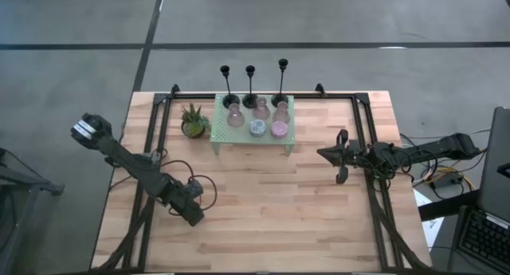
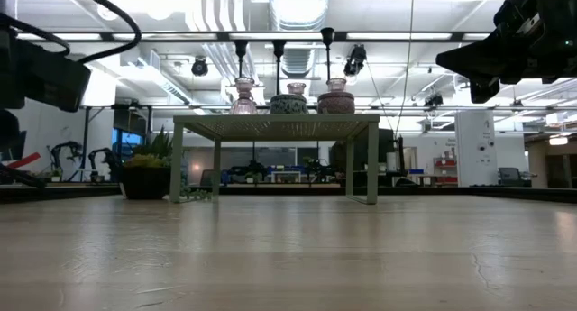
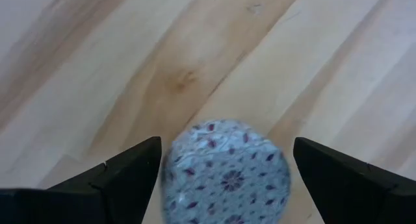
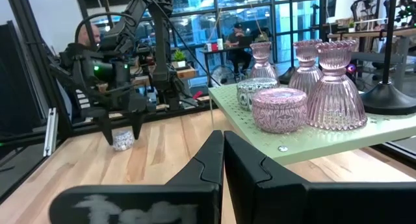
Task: Pick & Place candle stick holders
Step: Put the light blue scented candle on the shelf aligned with the transparent pink candle holder
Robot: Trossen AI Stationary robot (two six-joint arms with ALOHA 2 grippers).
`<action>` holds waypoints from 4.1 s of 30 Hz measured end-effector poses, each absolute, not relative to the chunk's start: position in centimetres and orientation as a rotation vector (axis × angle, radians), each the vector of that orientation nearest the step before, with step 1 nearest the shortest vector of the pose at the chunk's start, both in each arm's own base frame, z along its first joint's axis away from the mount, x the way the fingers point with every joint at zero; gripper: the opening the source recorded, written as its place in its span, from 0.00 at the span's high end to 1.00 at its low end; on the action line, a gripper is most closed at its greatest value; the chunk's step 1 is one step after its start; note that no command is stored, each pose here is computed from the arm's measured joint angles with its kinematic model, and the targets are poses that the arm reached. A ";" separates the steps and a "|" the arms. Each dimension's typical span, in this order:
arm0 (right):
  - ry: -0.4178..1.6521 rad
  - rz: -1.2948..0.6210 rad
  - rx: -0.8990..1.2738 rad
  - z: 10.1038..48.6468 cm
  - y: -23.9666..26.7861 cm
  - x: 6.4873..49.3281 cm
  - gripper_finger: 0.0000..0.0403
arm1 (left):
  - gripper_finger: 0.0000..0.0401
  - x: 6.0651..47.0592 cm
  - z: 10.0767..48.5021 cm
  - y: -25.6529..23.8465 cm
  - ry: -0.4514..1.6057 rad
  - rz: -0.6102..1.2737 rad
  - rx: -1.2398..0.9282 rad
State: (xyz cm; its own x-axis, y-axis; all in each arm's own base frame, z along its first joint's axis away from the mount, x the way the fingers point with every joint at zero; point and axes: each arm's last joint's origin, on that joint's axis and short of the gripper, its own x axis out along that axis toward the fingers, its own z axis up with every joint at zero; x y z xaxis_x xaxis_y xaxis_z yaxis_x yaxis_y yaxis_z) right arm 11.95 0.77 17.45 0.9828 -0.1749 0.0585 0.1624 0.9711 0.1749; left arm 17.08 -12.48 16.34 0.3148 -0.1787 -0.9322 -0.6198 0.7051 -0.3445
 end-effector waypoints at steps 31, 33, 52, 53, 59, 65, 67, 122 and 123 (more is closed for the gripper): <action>-0.074 -0.171 0.170 17.5 0.8 11.9 0.98 | 0.12 17.5 15.6 -13.0 1.358 0.278 -0.792; -0.074 -0.170 0.170 17.5 0.8 11.9 0.98 | 0.12 17.5 15.6 -13.0 1.354 0.281 -0.789; -0.074 -0.170 0.170 17.5 0.8 11.9 0.98 | 0.20 18.0 15.7 -12.8 1.291 0.238 -0.724; -0.074 -0.171 0.170 17.5 0.8 11.9 0.98 | 0.20 18.1 15.8 -12.6 1.286 0.239 -0.721; -0.074 -0.170 0.170 17.5 0.8 11.9 0.98 | 0.22 19.7 16.8 -11.5 1.234 0.215 -0.704; -0.075 -0.170 0.171 17.5 0.8 11.9 0.98 | 0.21 22.2 19.0 -9.3 1.156 0.193 -0.663; -0.075 -0.171 0.171 17.5 0.8 11.9 0.98 | 0.21 23.0 20.1 -8.3 1.134 0.190 -0.635; -0.074 -0.170 0.170 17.5 0.8 11.9 0.98 | 0.21 31.4 29.5 10.0 1.084 0.615 -0.549; -0.074 -0.171 0.170 17.5 0.8 11.9 0.98 | 0.21 31.4 29.4 10.0 1.086 0.615 -0.548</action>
